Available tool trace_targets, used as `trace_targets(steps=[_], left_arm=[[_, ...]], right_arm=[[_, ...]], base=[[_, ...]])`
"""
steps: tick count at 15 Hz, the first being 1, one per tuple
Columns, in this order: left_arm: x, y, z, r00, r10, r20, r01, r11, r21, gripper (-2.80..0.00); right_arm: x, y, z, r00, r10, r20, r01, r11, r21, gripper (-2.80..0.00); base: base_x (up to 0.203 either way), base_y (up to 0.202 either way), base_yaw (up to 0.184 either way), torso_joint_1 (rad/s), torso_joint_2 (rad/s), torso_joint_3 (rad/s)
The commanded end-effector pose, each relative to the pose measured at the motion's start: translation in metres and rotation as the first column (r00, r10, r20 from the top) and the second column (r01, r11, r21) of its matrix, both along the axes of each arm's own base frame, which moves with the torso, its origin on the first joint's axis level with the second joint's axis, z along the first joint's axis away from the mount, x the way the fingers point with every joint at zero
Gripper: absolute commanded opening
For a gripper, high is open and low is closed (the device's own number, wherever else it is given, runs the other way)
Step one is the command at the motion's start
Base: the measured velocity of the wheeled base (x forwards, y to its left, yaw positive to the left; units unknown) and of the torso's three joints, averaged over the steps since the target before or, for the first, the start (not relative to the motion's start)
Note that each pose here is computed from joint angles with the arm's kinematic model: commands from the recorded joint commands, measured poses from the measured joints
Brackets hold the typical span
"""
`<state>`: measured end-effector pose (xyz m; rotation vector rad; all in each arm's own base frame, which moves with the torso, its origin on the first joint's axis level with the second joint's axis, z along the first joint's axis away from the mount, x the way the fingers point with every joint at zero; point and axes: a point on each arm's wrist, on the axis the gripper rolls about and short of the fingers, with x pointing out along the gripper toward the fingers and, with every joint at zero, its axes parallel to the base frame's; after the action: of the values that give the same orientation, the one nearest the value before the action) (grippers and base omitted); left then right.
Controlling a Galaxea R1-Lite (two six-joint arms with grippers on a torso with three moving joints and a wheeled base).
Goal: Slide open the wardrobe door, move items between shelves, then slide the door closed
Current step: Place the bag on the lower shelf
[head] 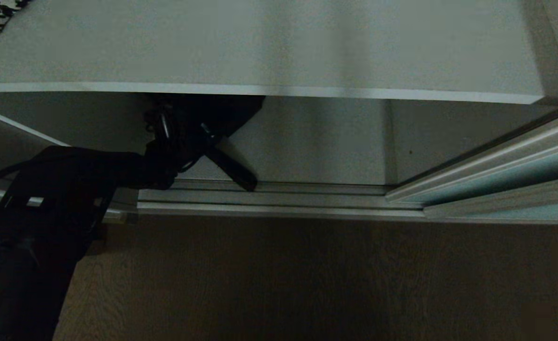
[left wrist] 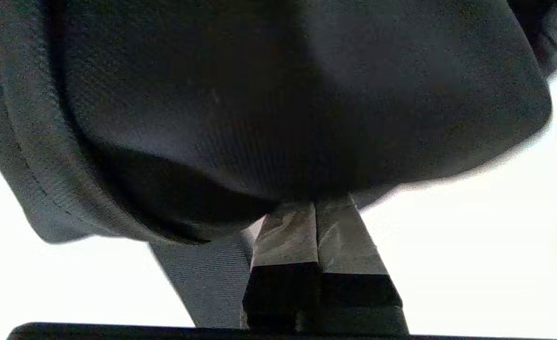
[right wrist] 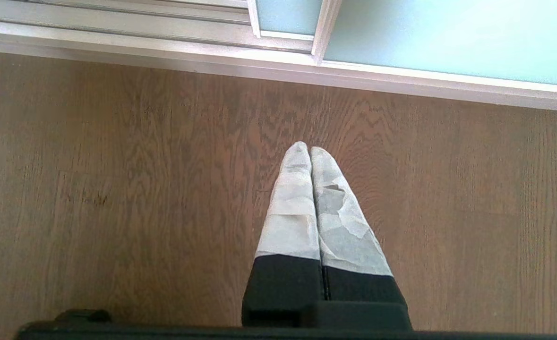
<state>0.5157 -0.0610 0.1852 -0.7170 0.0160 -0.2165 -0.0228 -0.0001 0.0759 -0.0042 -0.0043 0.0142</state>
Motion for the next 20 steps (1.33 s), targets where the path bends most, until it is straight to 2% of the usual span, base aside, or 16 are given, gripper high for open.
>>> trace_targets(steps=[1, 2, 4, 5, 6, 7, 8, 9, 11, 15, 20], left_arm=[[-0.001, -0.003, 0.006, 0.998, -0.015, 0.054, 0.017, 0.999, -0.041, -2.8], [-0.003, -0.004, 0.014, 0.995, -0.029, 0.098, 0.036, 0.997, -0.073, -2.8], [-0.008, -0.01, 0.023, 0.992, -0.062, 0.114, 0.071, 0.994, -0.081, -2.8], [-0.009, -0.017, 0.019, 0.994, -0.085, 0.065, 0.089, 0.993, -0.073, -2.8], [-0.01, -0.021, 0.02, 0.993, -0.109, 0.048, 0.113, 0.991, -0.068, -2.8], [-0.014, -0.024, 0.02, 0.985, -0.172, -0.011, 0.171, 0.983, -0.06, -2.8], [-0.019, -0.027, 0.021, 0.962, -0.259, -0.085, 0.255, 0.965, -0.054, -2.8], [-0.024, -0.028, 0.022, 0.947, -0.289, -0.142, 0.286, 0.957, -0.039, -2.8], [-0.029, -0.029, 0.014, 0.923, -0.298, -0.242, 0.316, 0.948, 0.04, -2.8], [-0.051, -0.03, -0.006, 0.877, -0.293, -0.381, 0.325, 0.946, 0.02, -2.8], [-0.101, -0.028, 0.009, 0.846, -0.291, -0.447, 0.325, 0.946, -0.002, -2.8]], right_arm=[[0.0, 0.0, 0.0, 1.0, 0.001, 0.005, -0.001, 1.0, 0.0, -2.8], [0.0, 0.0, 0.0, 1.0, 0.001, 0.005, -0.001, 1.0, 0.0, -2.8], [0.0, 0.0, 0.0, 1.0, 0.001, 0.005, -0.001, 1.0, 0.0, -2.8], [0.0, 0.0, 0.0, 1.0, 0.001, 0.005, -0.001, 1.0, 0.001, -2.8], [0.0, 0.0, 0.0, 1.0, 0.001, 0.005, -0.001, 1.0, 0.001, -2.8], [0.0, 0.0, 0.0, 1.0, 0.001, 0.005, -0.001, 1.0, 0.0, -2.8], [0.0, 0.0, 0.0, 1.0, 0.001, 0.005, -0.001, 1.0, 0.0, -2.8], [0.0, 0.0, 0.0, 1.0, 0.001, 0.004, -0.001, 1.0, 0.0, -2.8], [0.0, 0.0, 0.0, 1.0, 0.001, 0.005, -0.001, 1.0, 0.001, -2.8], [0.0, 0.0, 0.0, 1.0, 0.001, 0.005, -0.001, 1.0, 0.0, -2.8], [0.0, 0.0, 0.0, 1.0, 0.001, 0.004, -0.001, 1.0, 0.0, -2.8]], base=[[0.0, 0.0, 0.0, 0.0, 0.0, 0.0], [0.0, 0.0, 0.0, 0.0, 0.0, 0.0], [0.0, 0.0, 0.0, 0.0, 0.0, 0.0], [0.0, 0.0, 0.0, 0.0, 0.0, 0.0], [0.0, 0.0, 0.0, 0.0, 0.0, 0.0], [0.0, 0.0, 0.0, 0.0, 0.0, 0.0], [0.0, 0.0, 0.0, 0.0, 0.0, 0.0], [0.0, 0.0, 0.0, 0.0, 0.0, 0.0], [0.0, 0.0, 0.0, 0.0, 0.0, 0.0], [0.0, 0.0, 0.0, 0.0, 0.0, 0.0], [0.0, 0.0, 0.0, 0.0, 0.0, 0.0]])
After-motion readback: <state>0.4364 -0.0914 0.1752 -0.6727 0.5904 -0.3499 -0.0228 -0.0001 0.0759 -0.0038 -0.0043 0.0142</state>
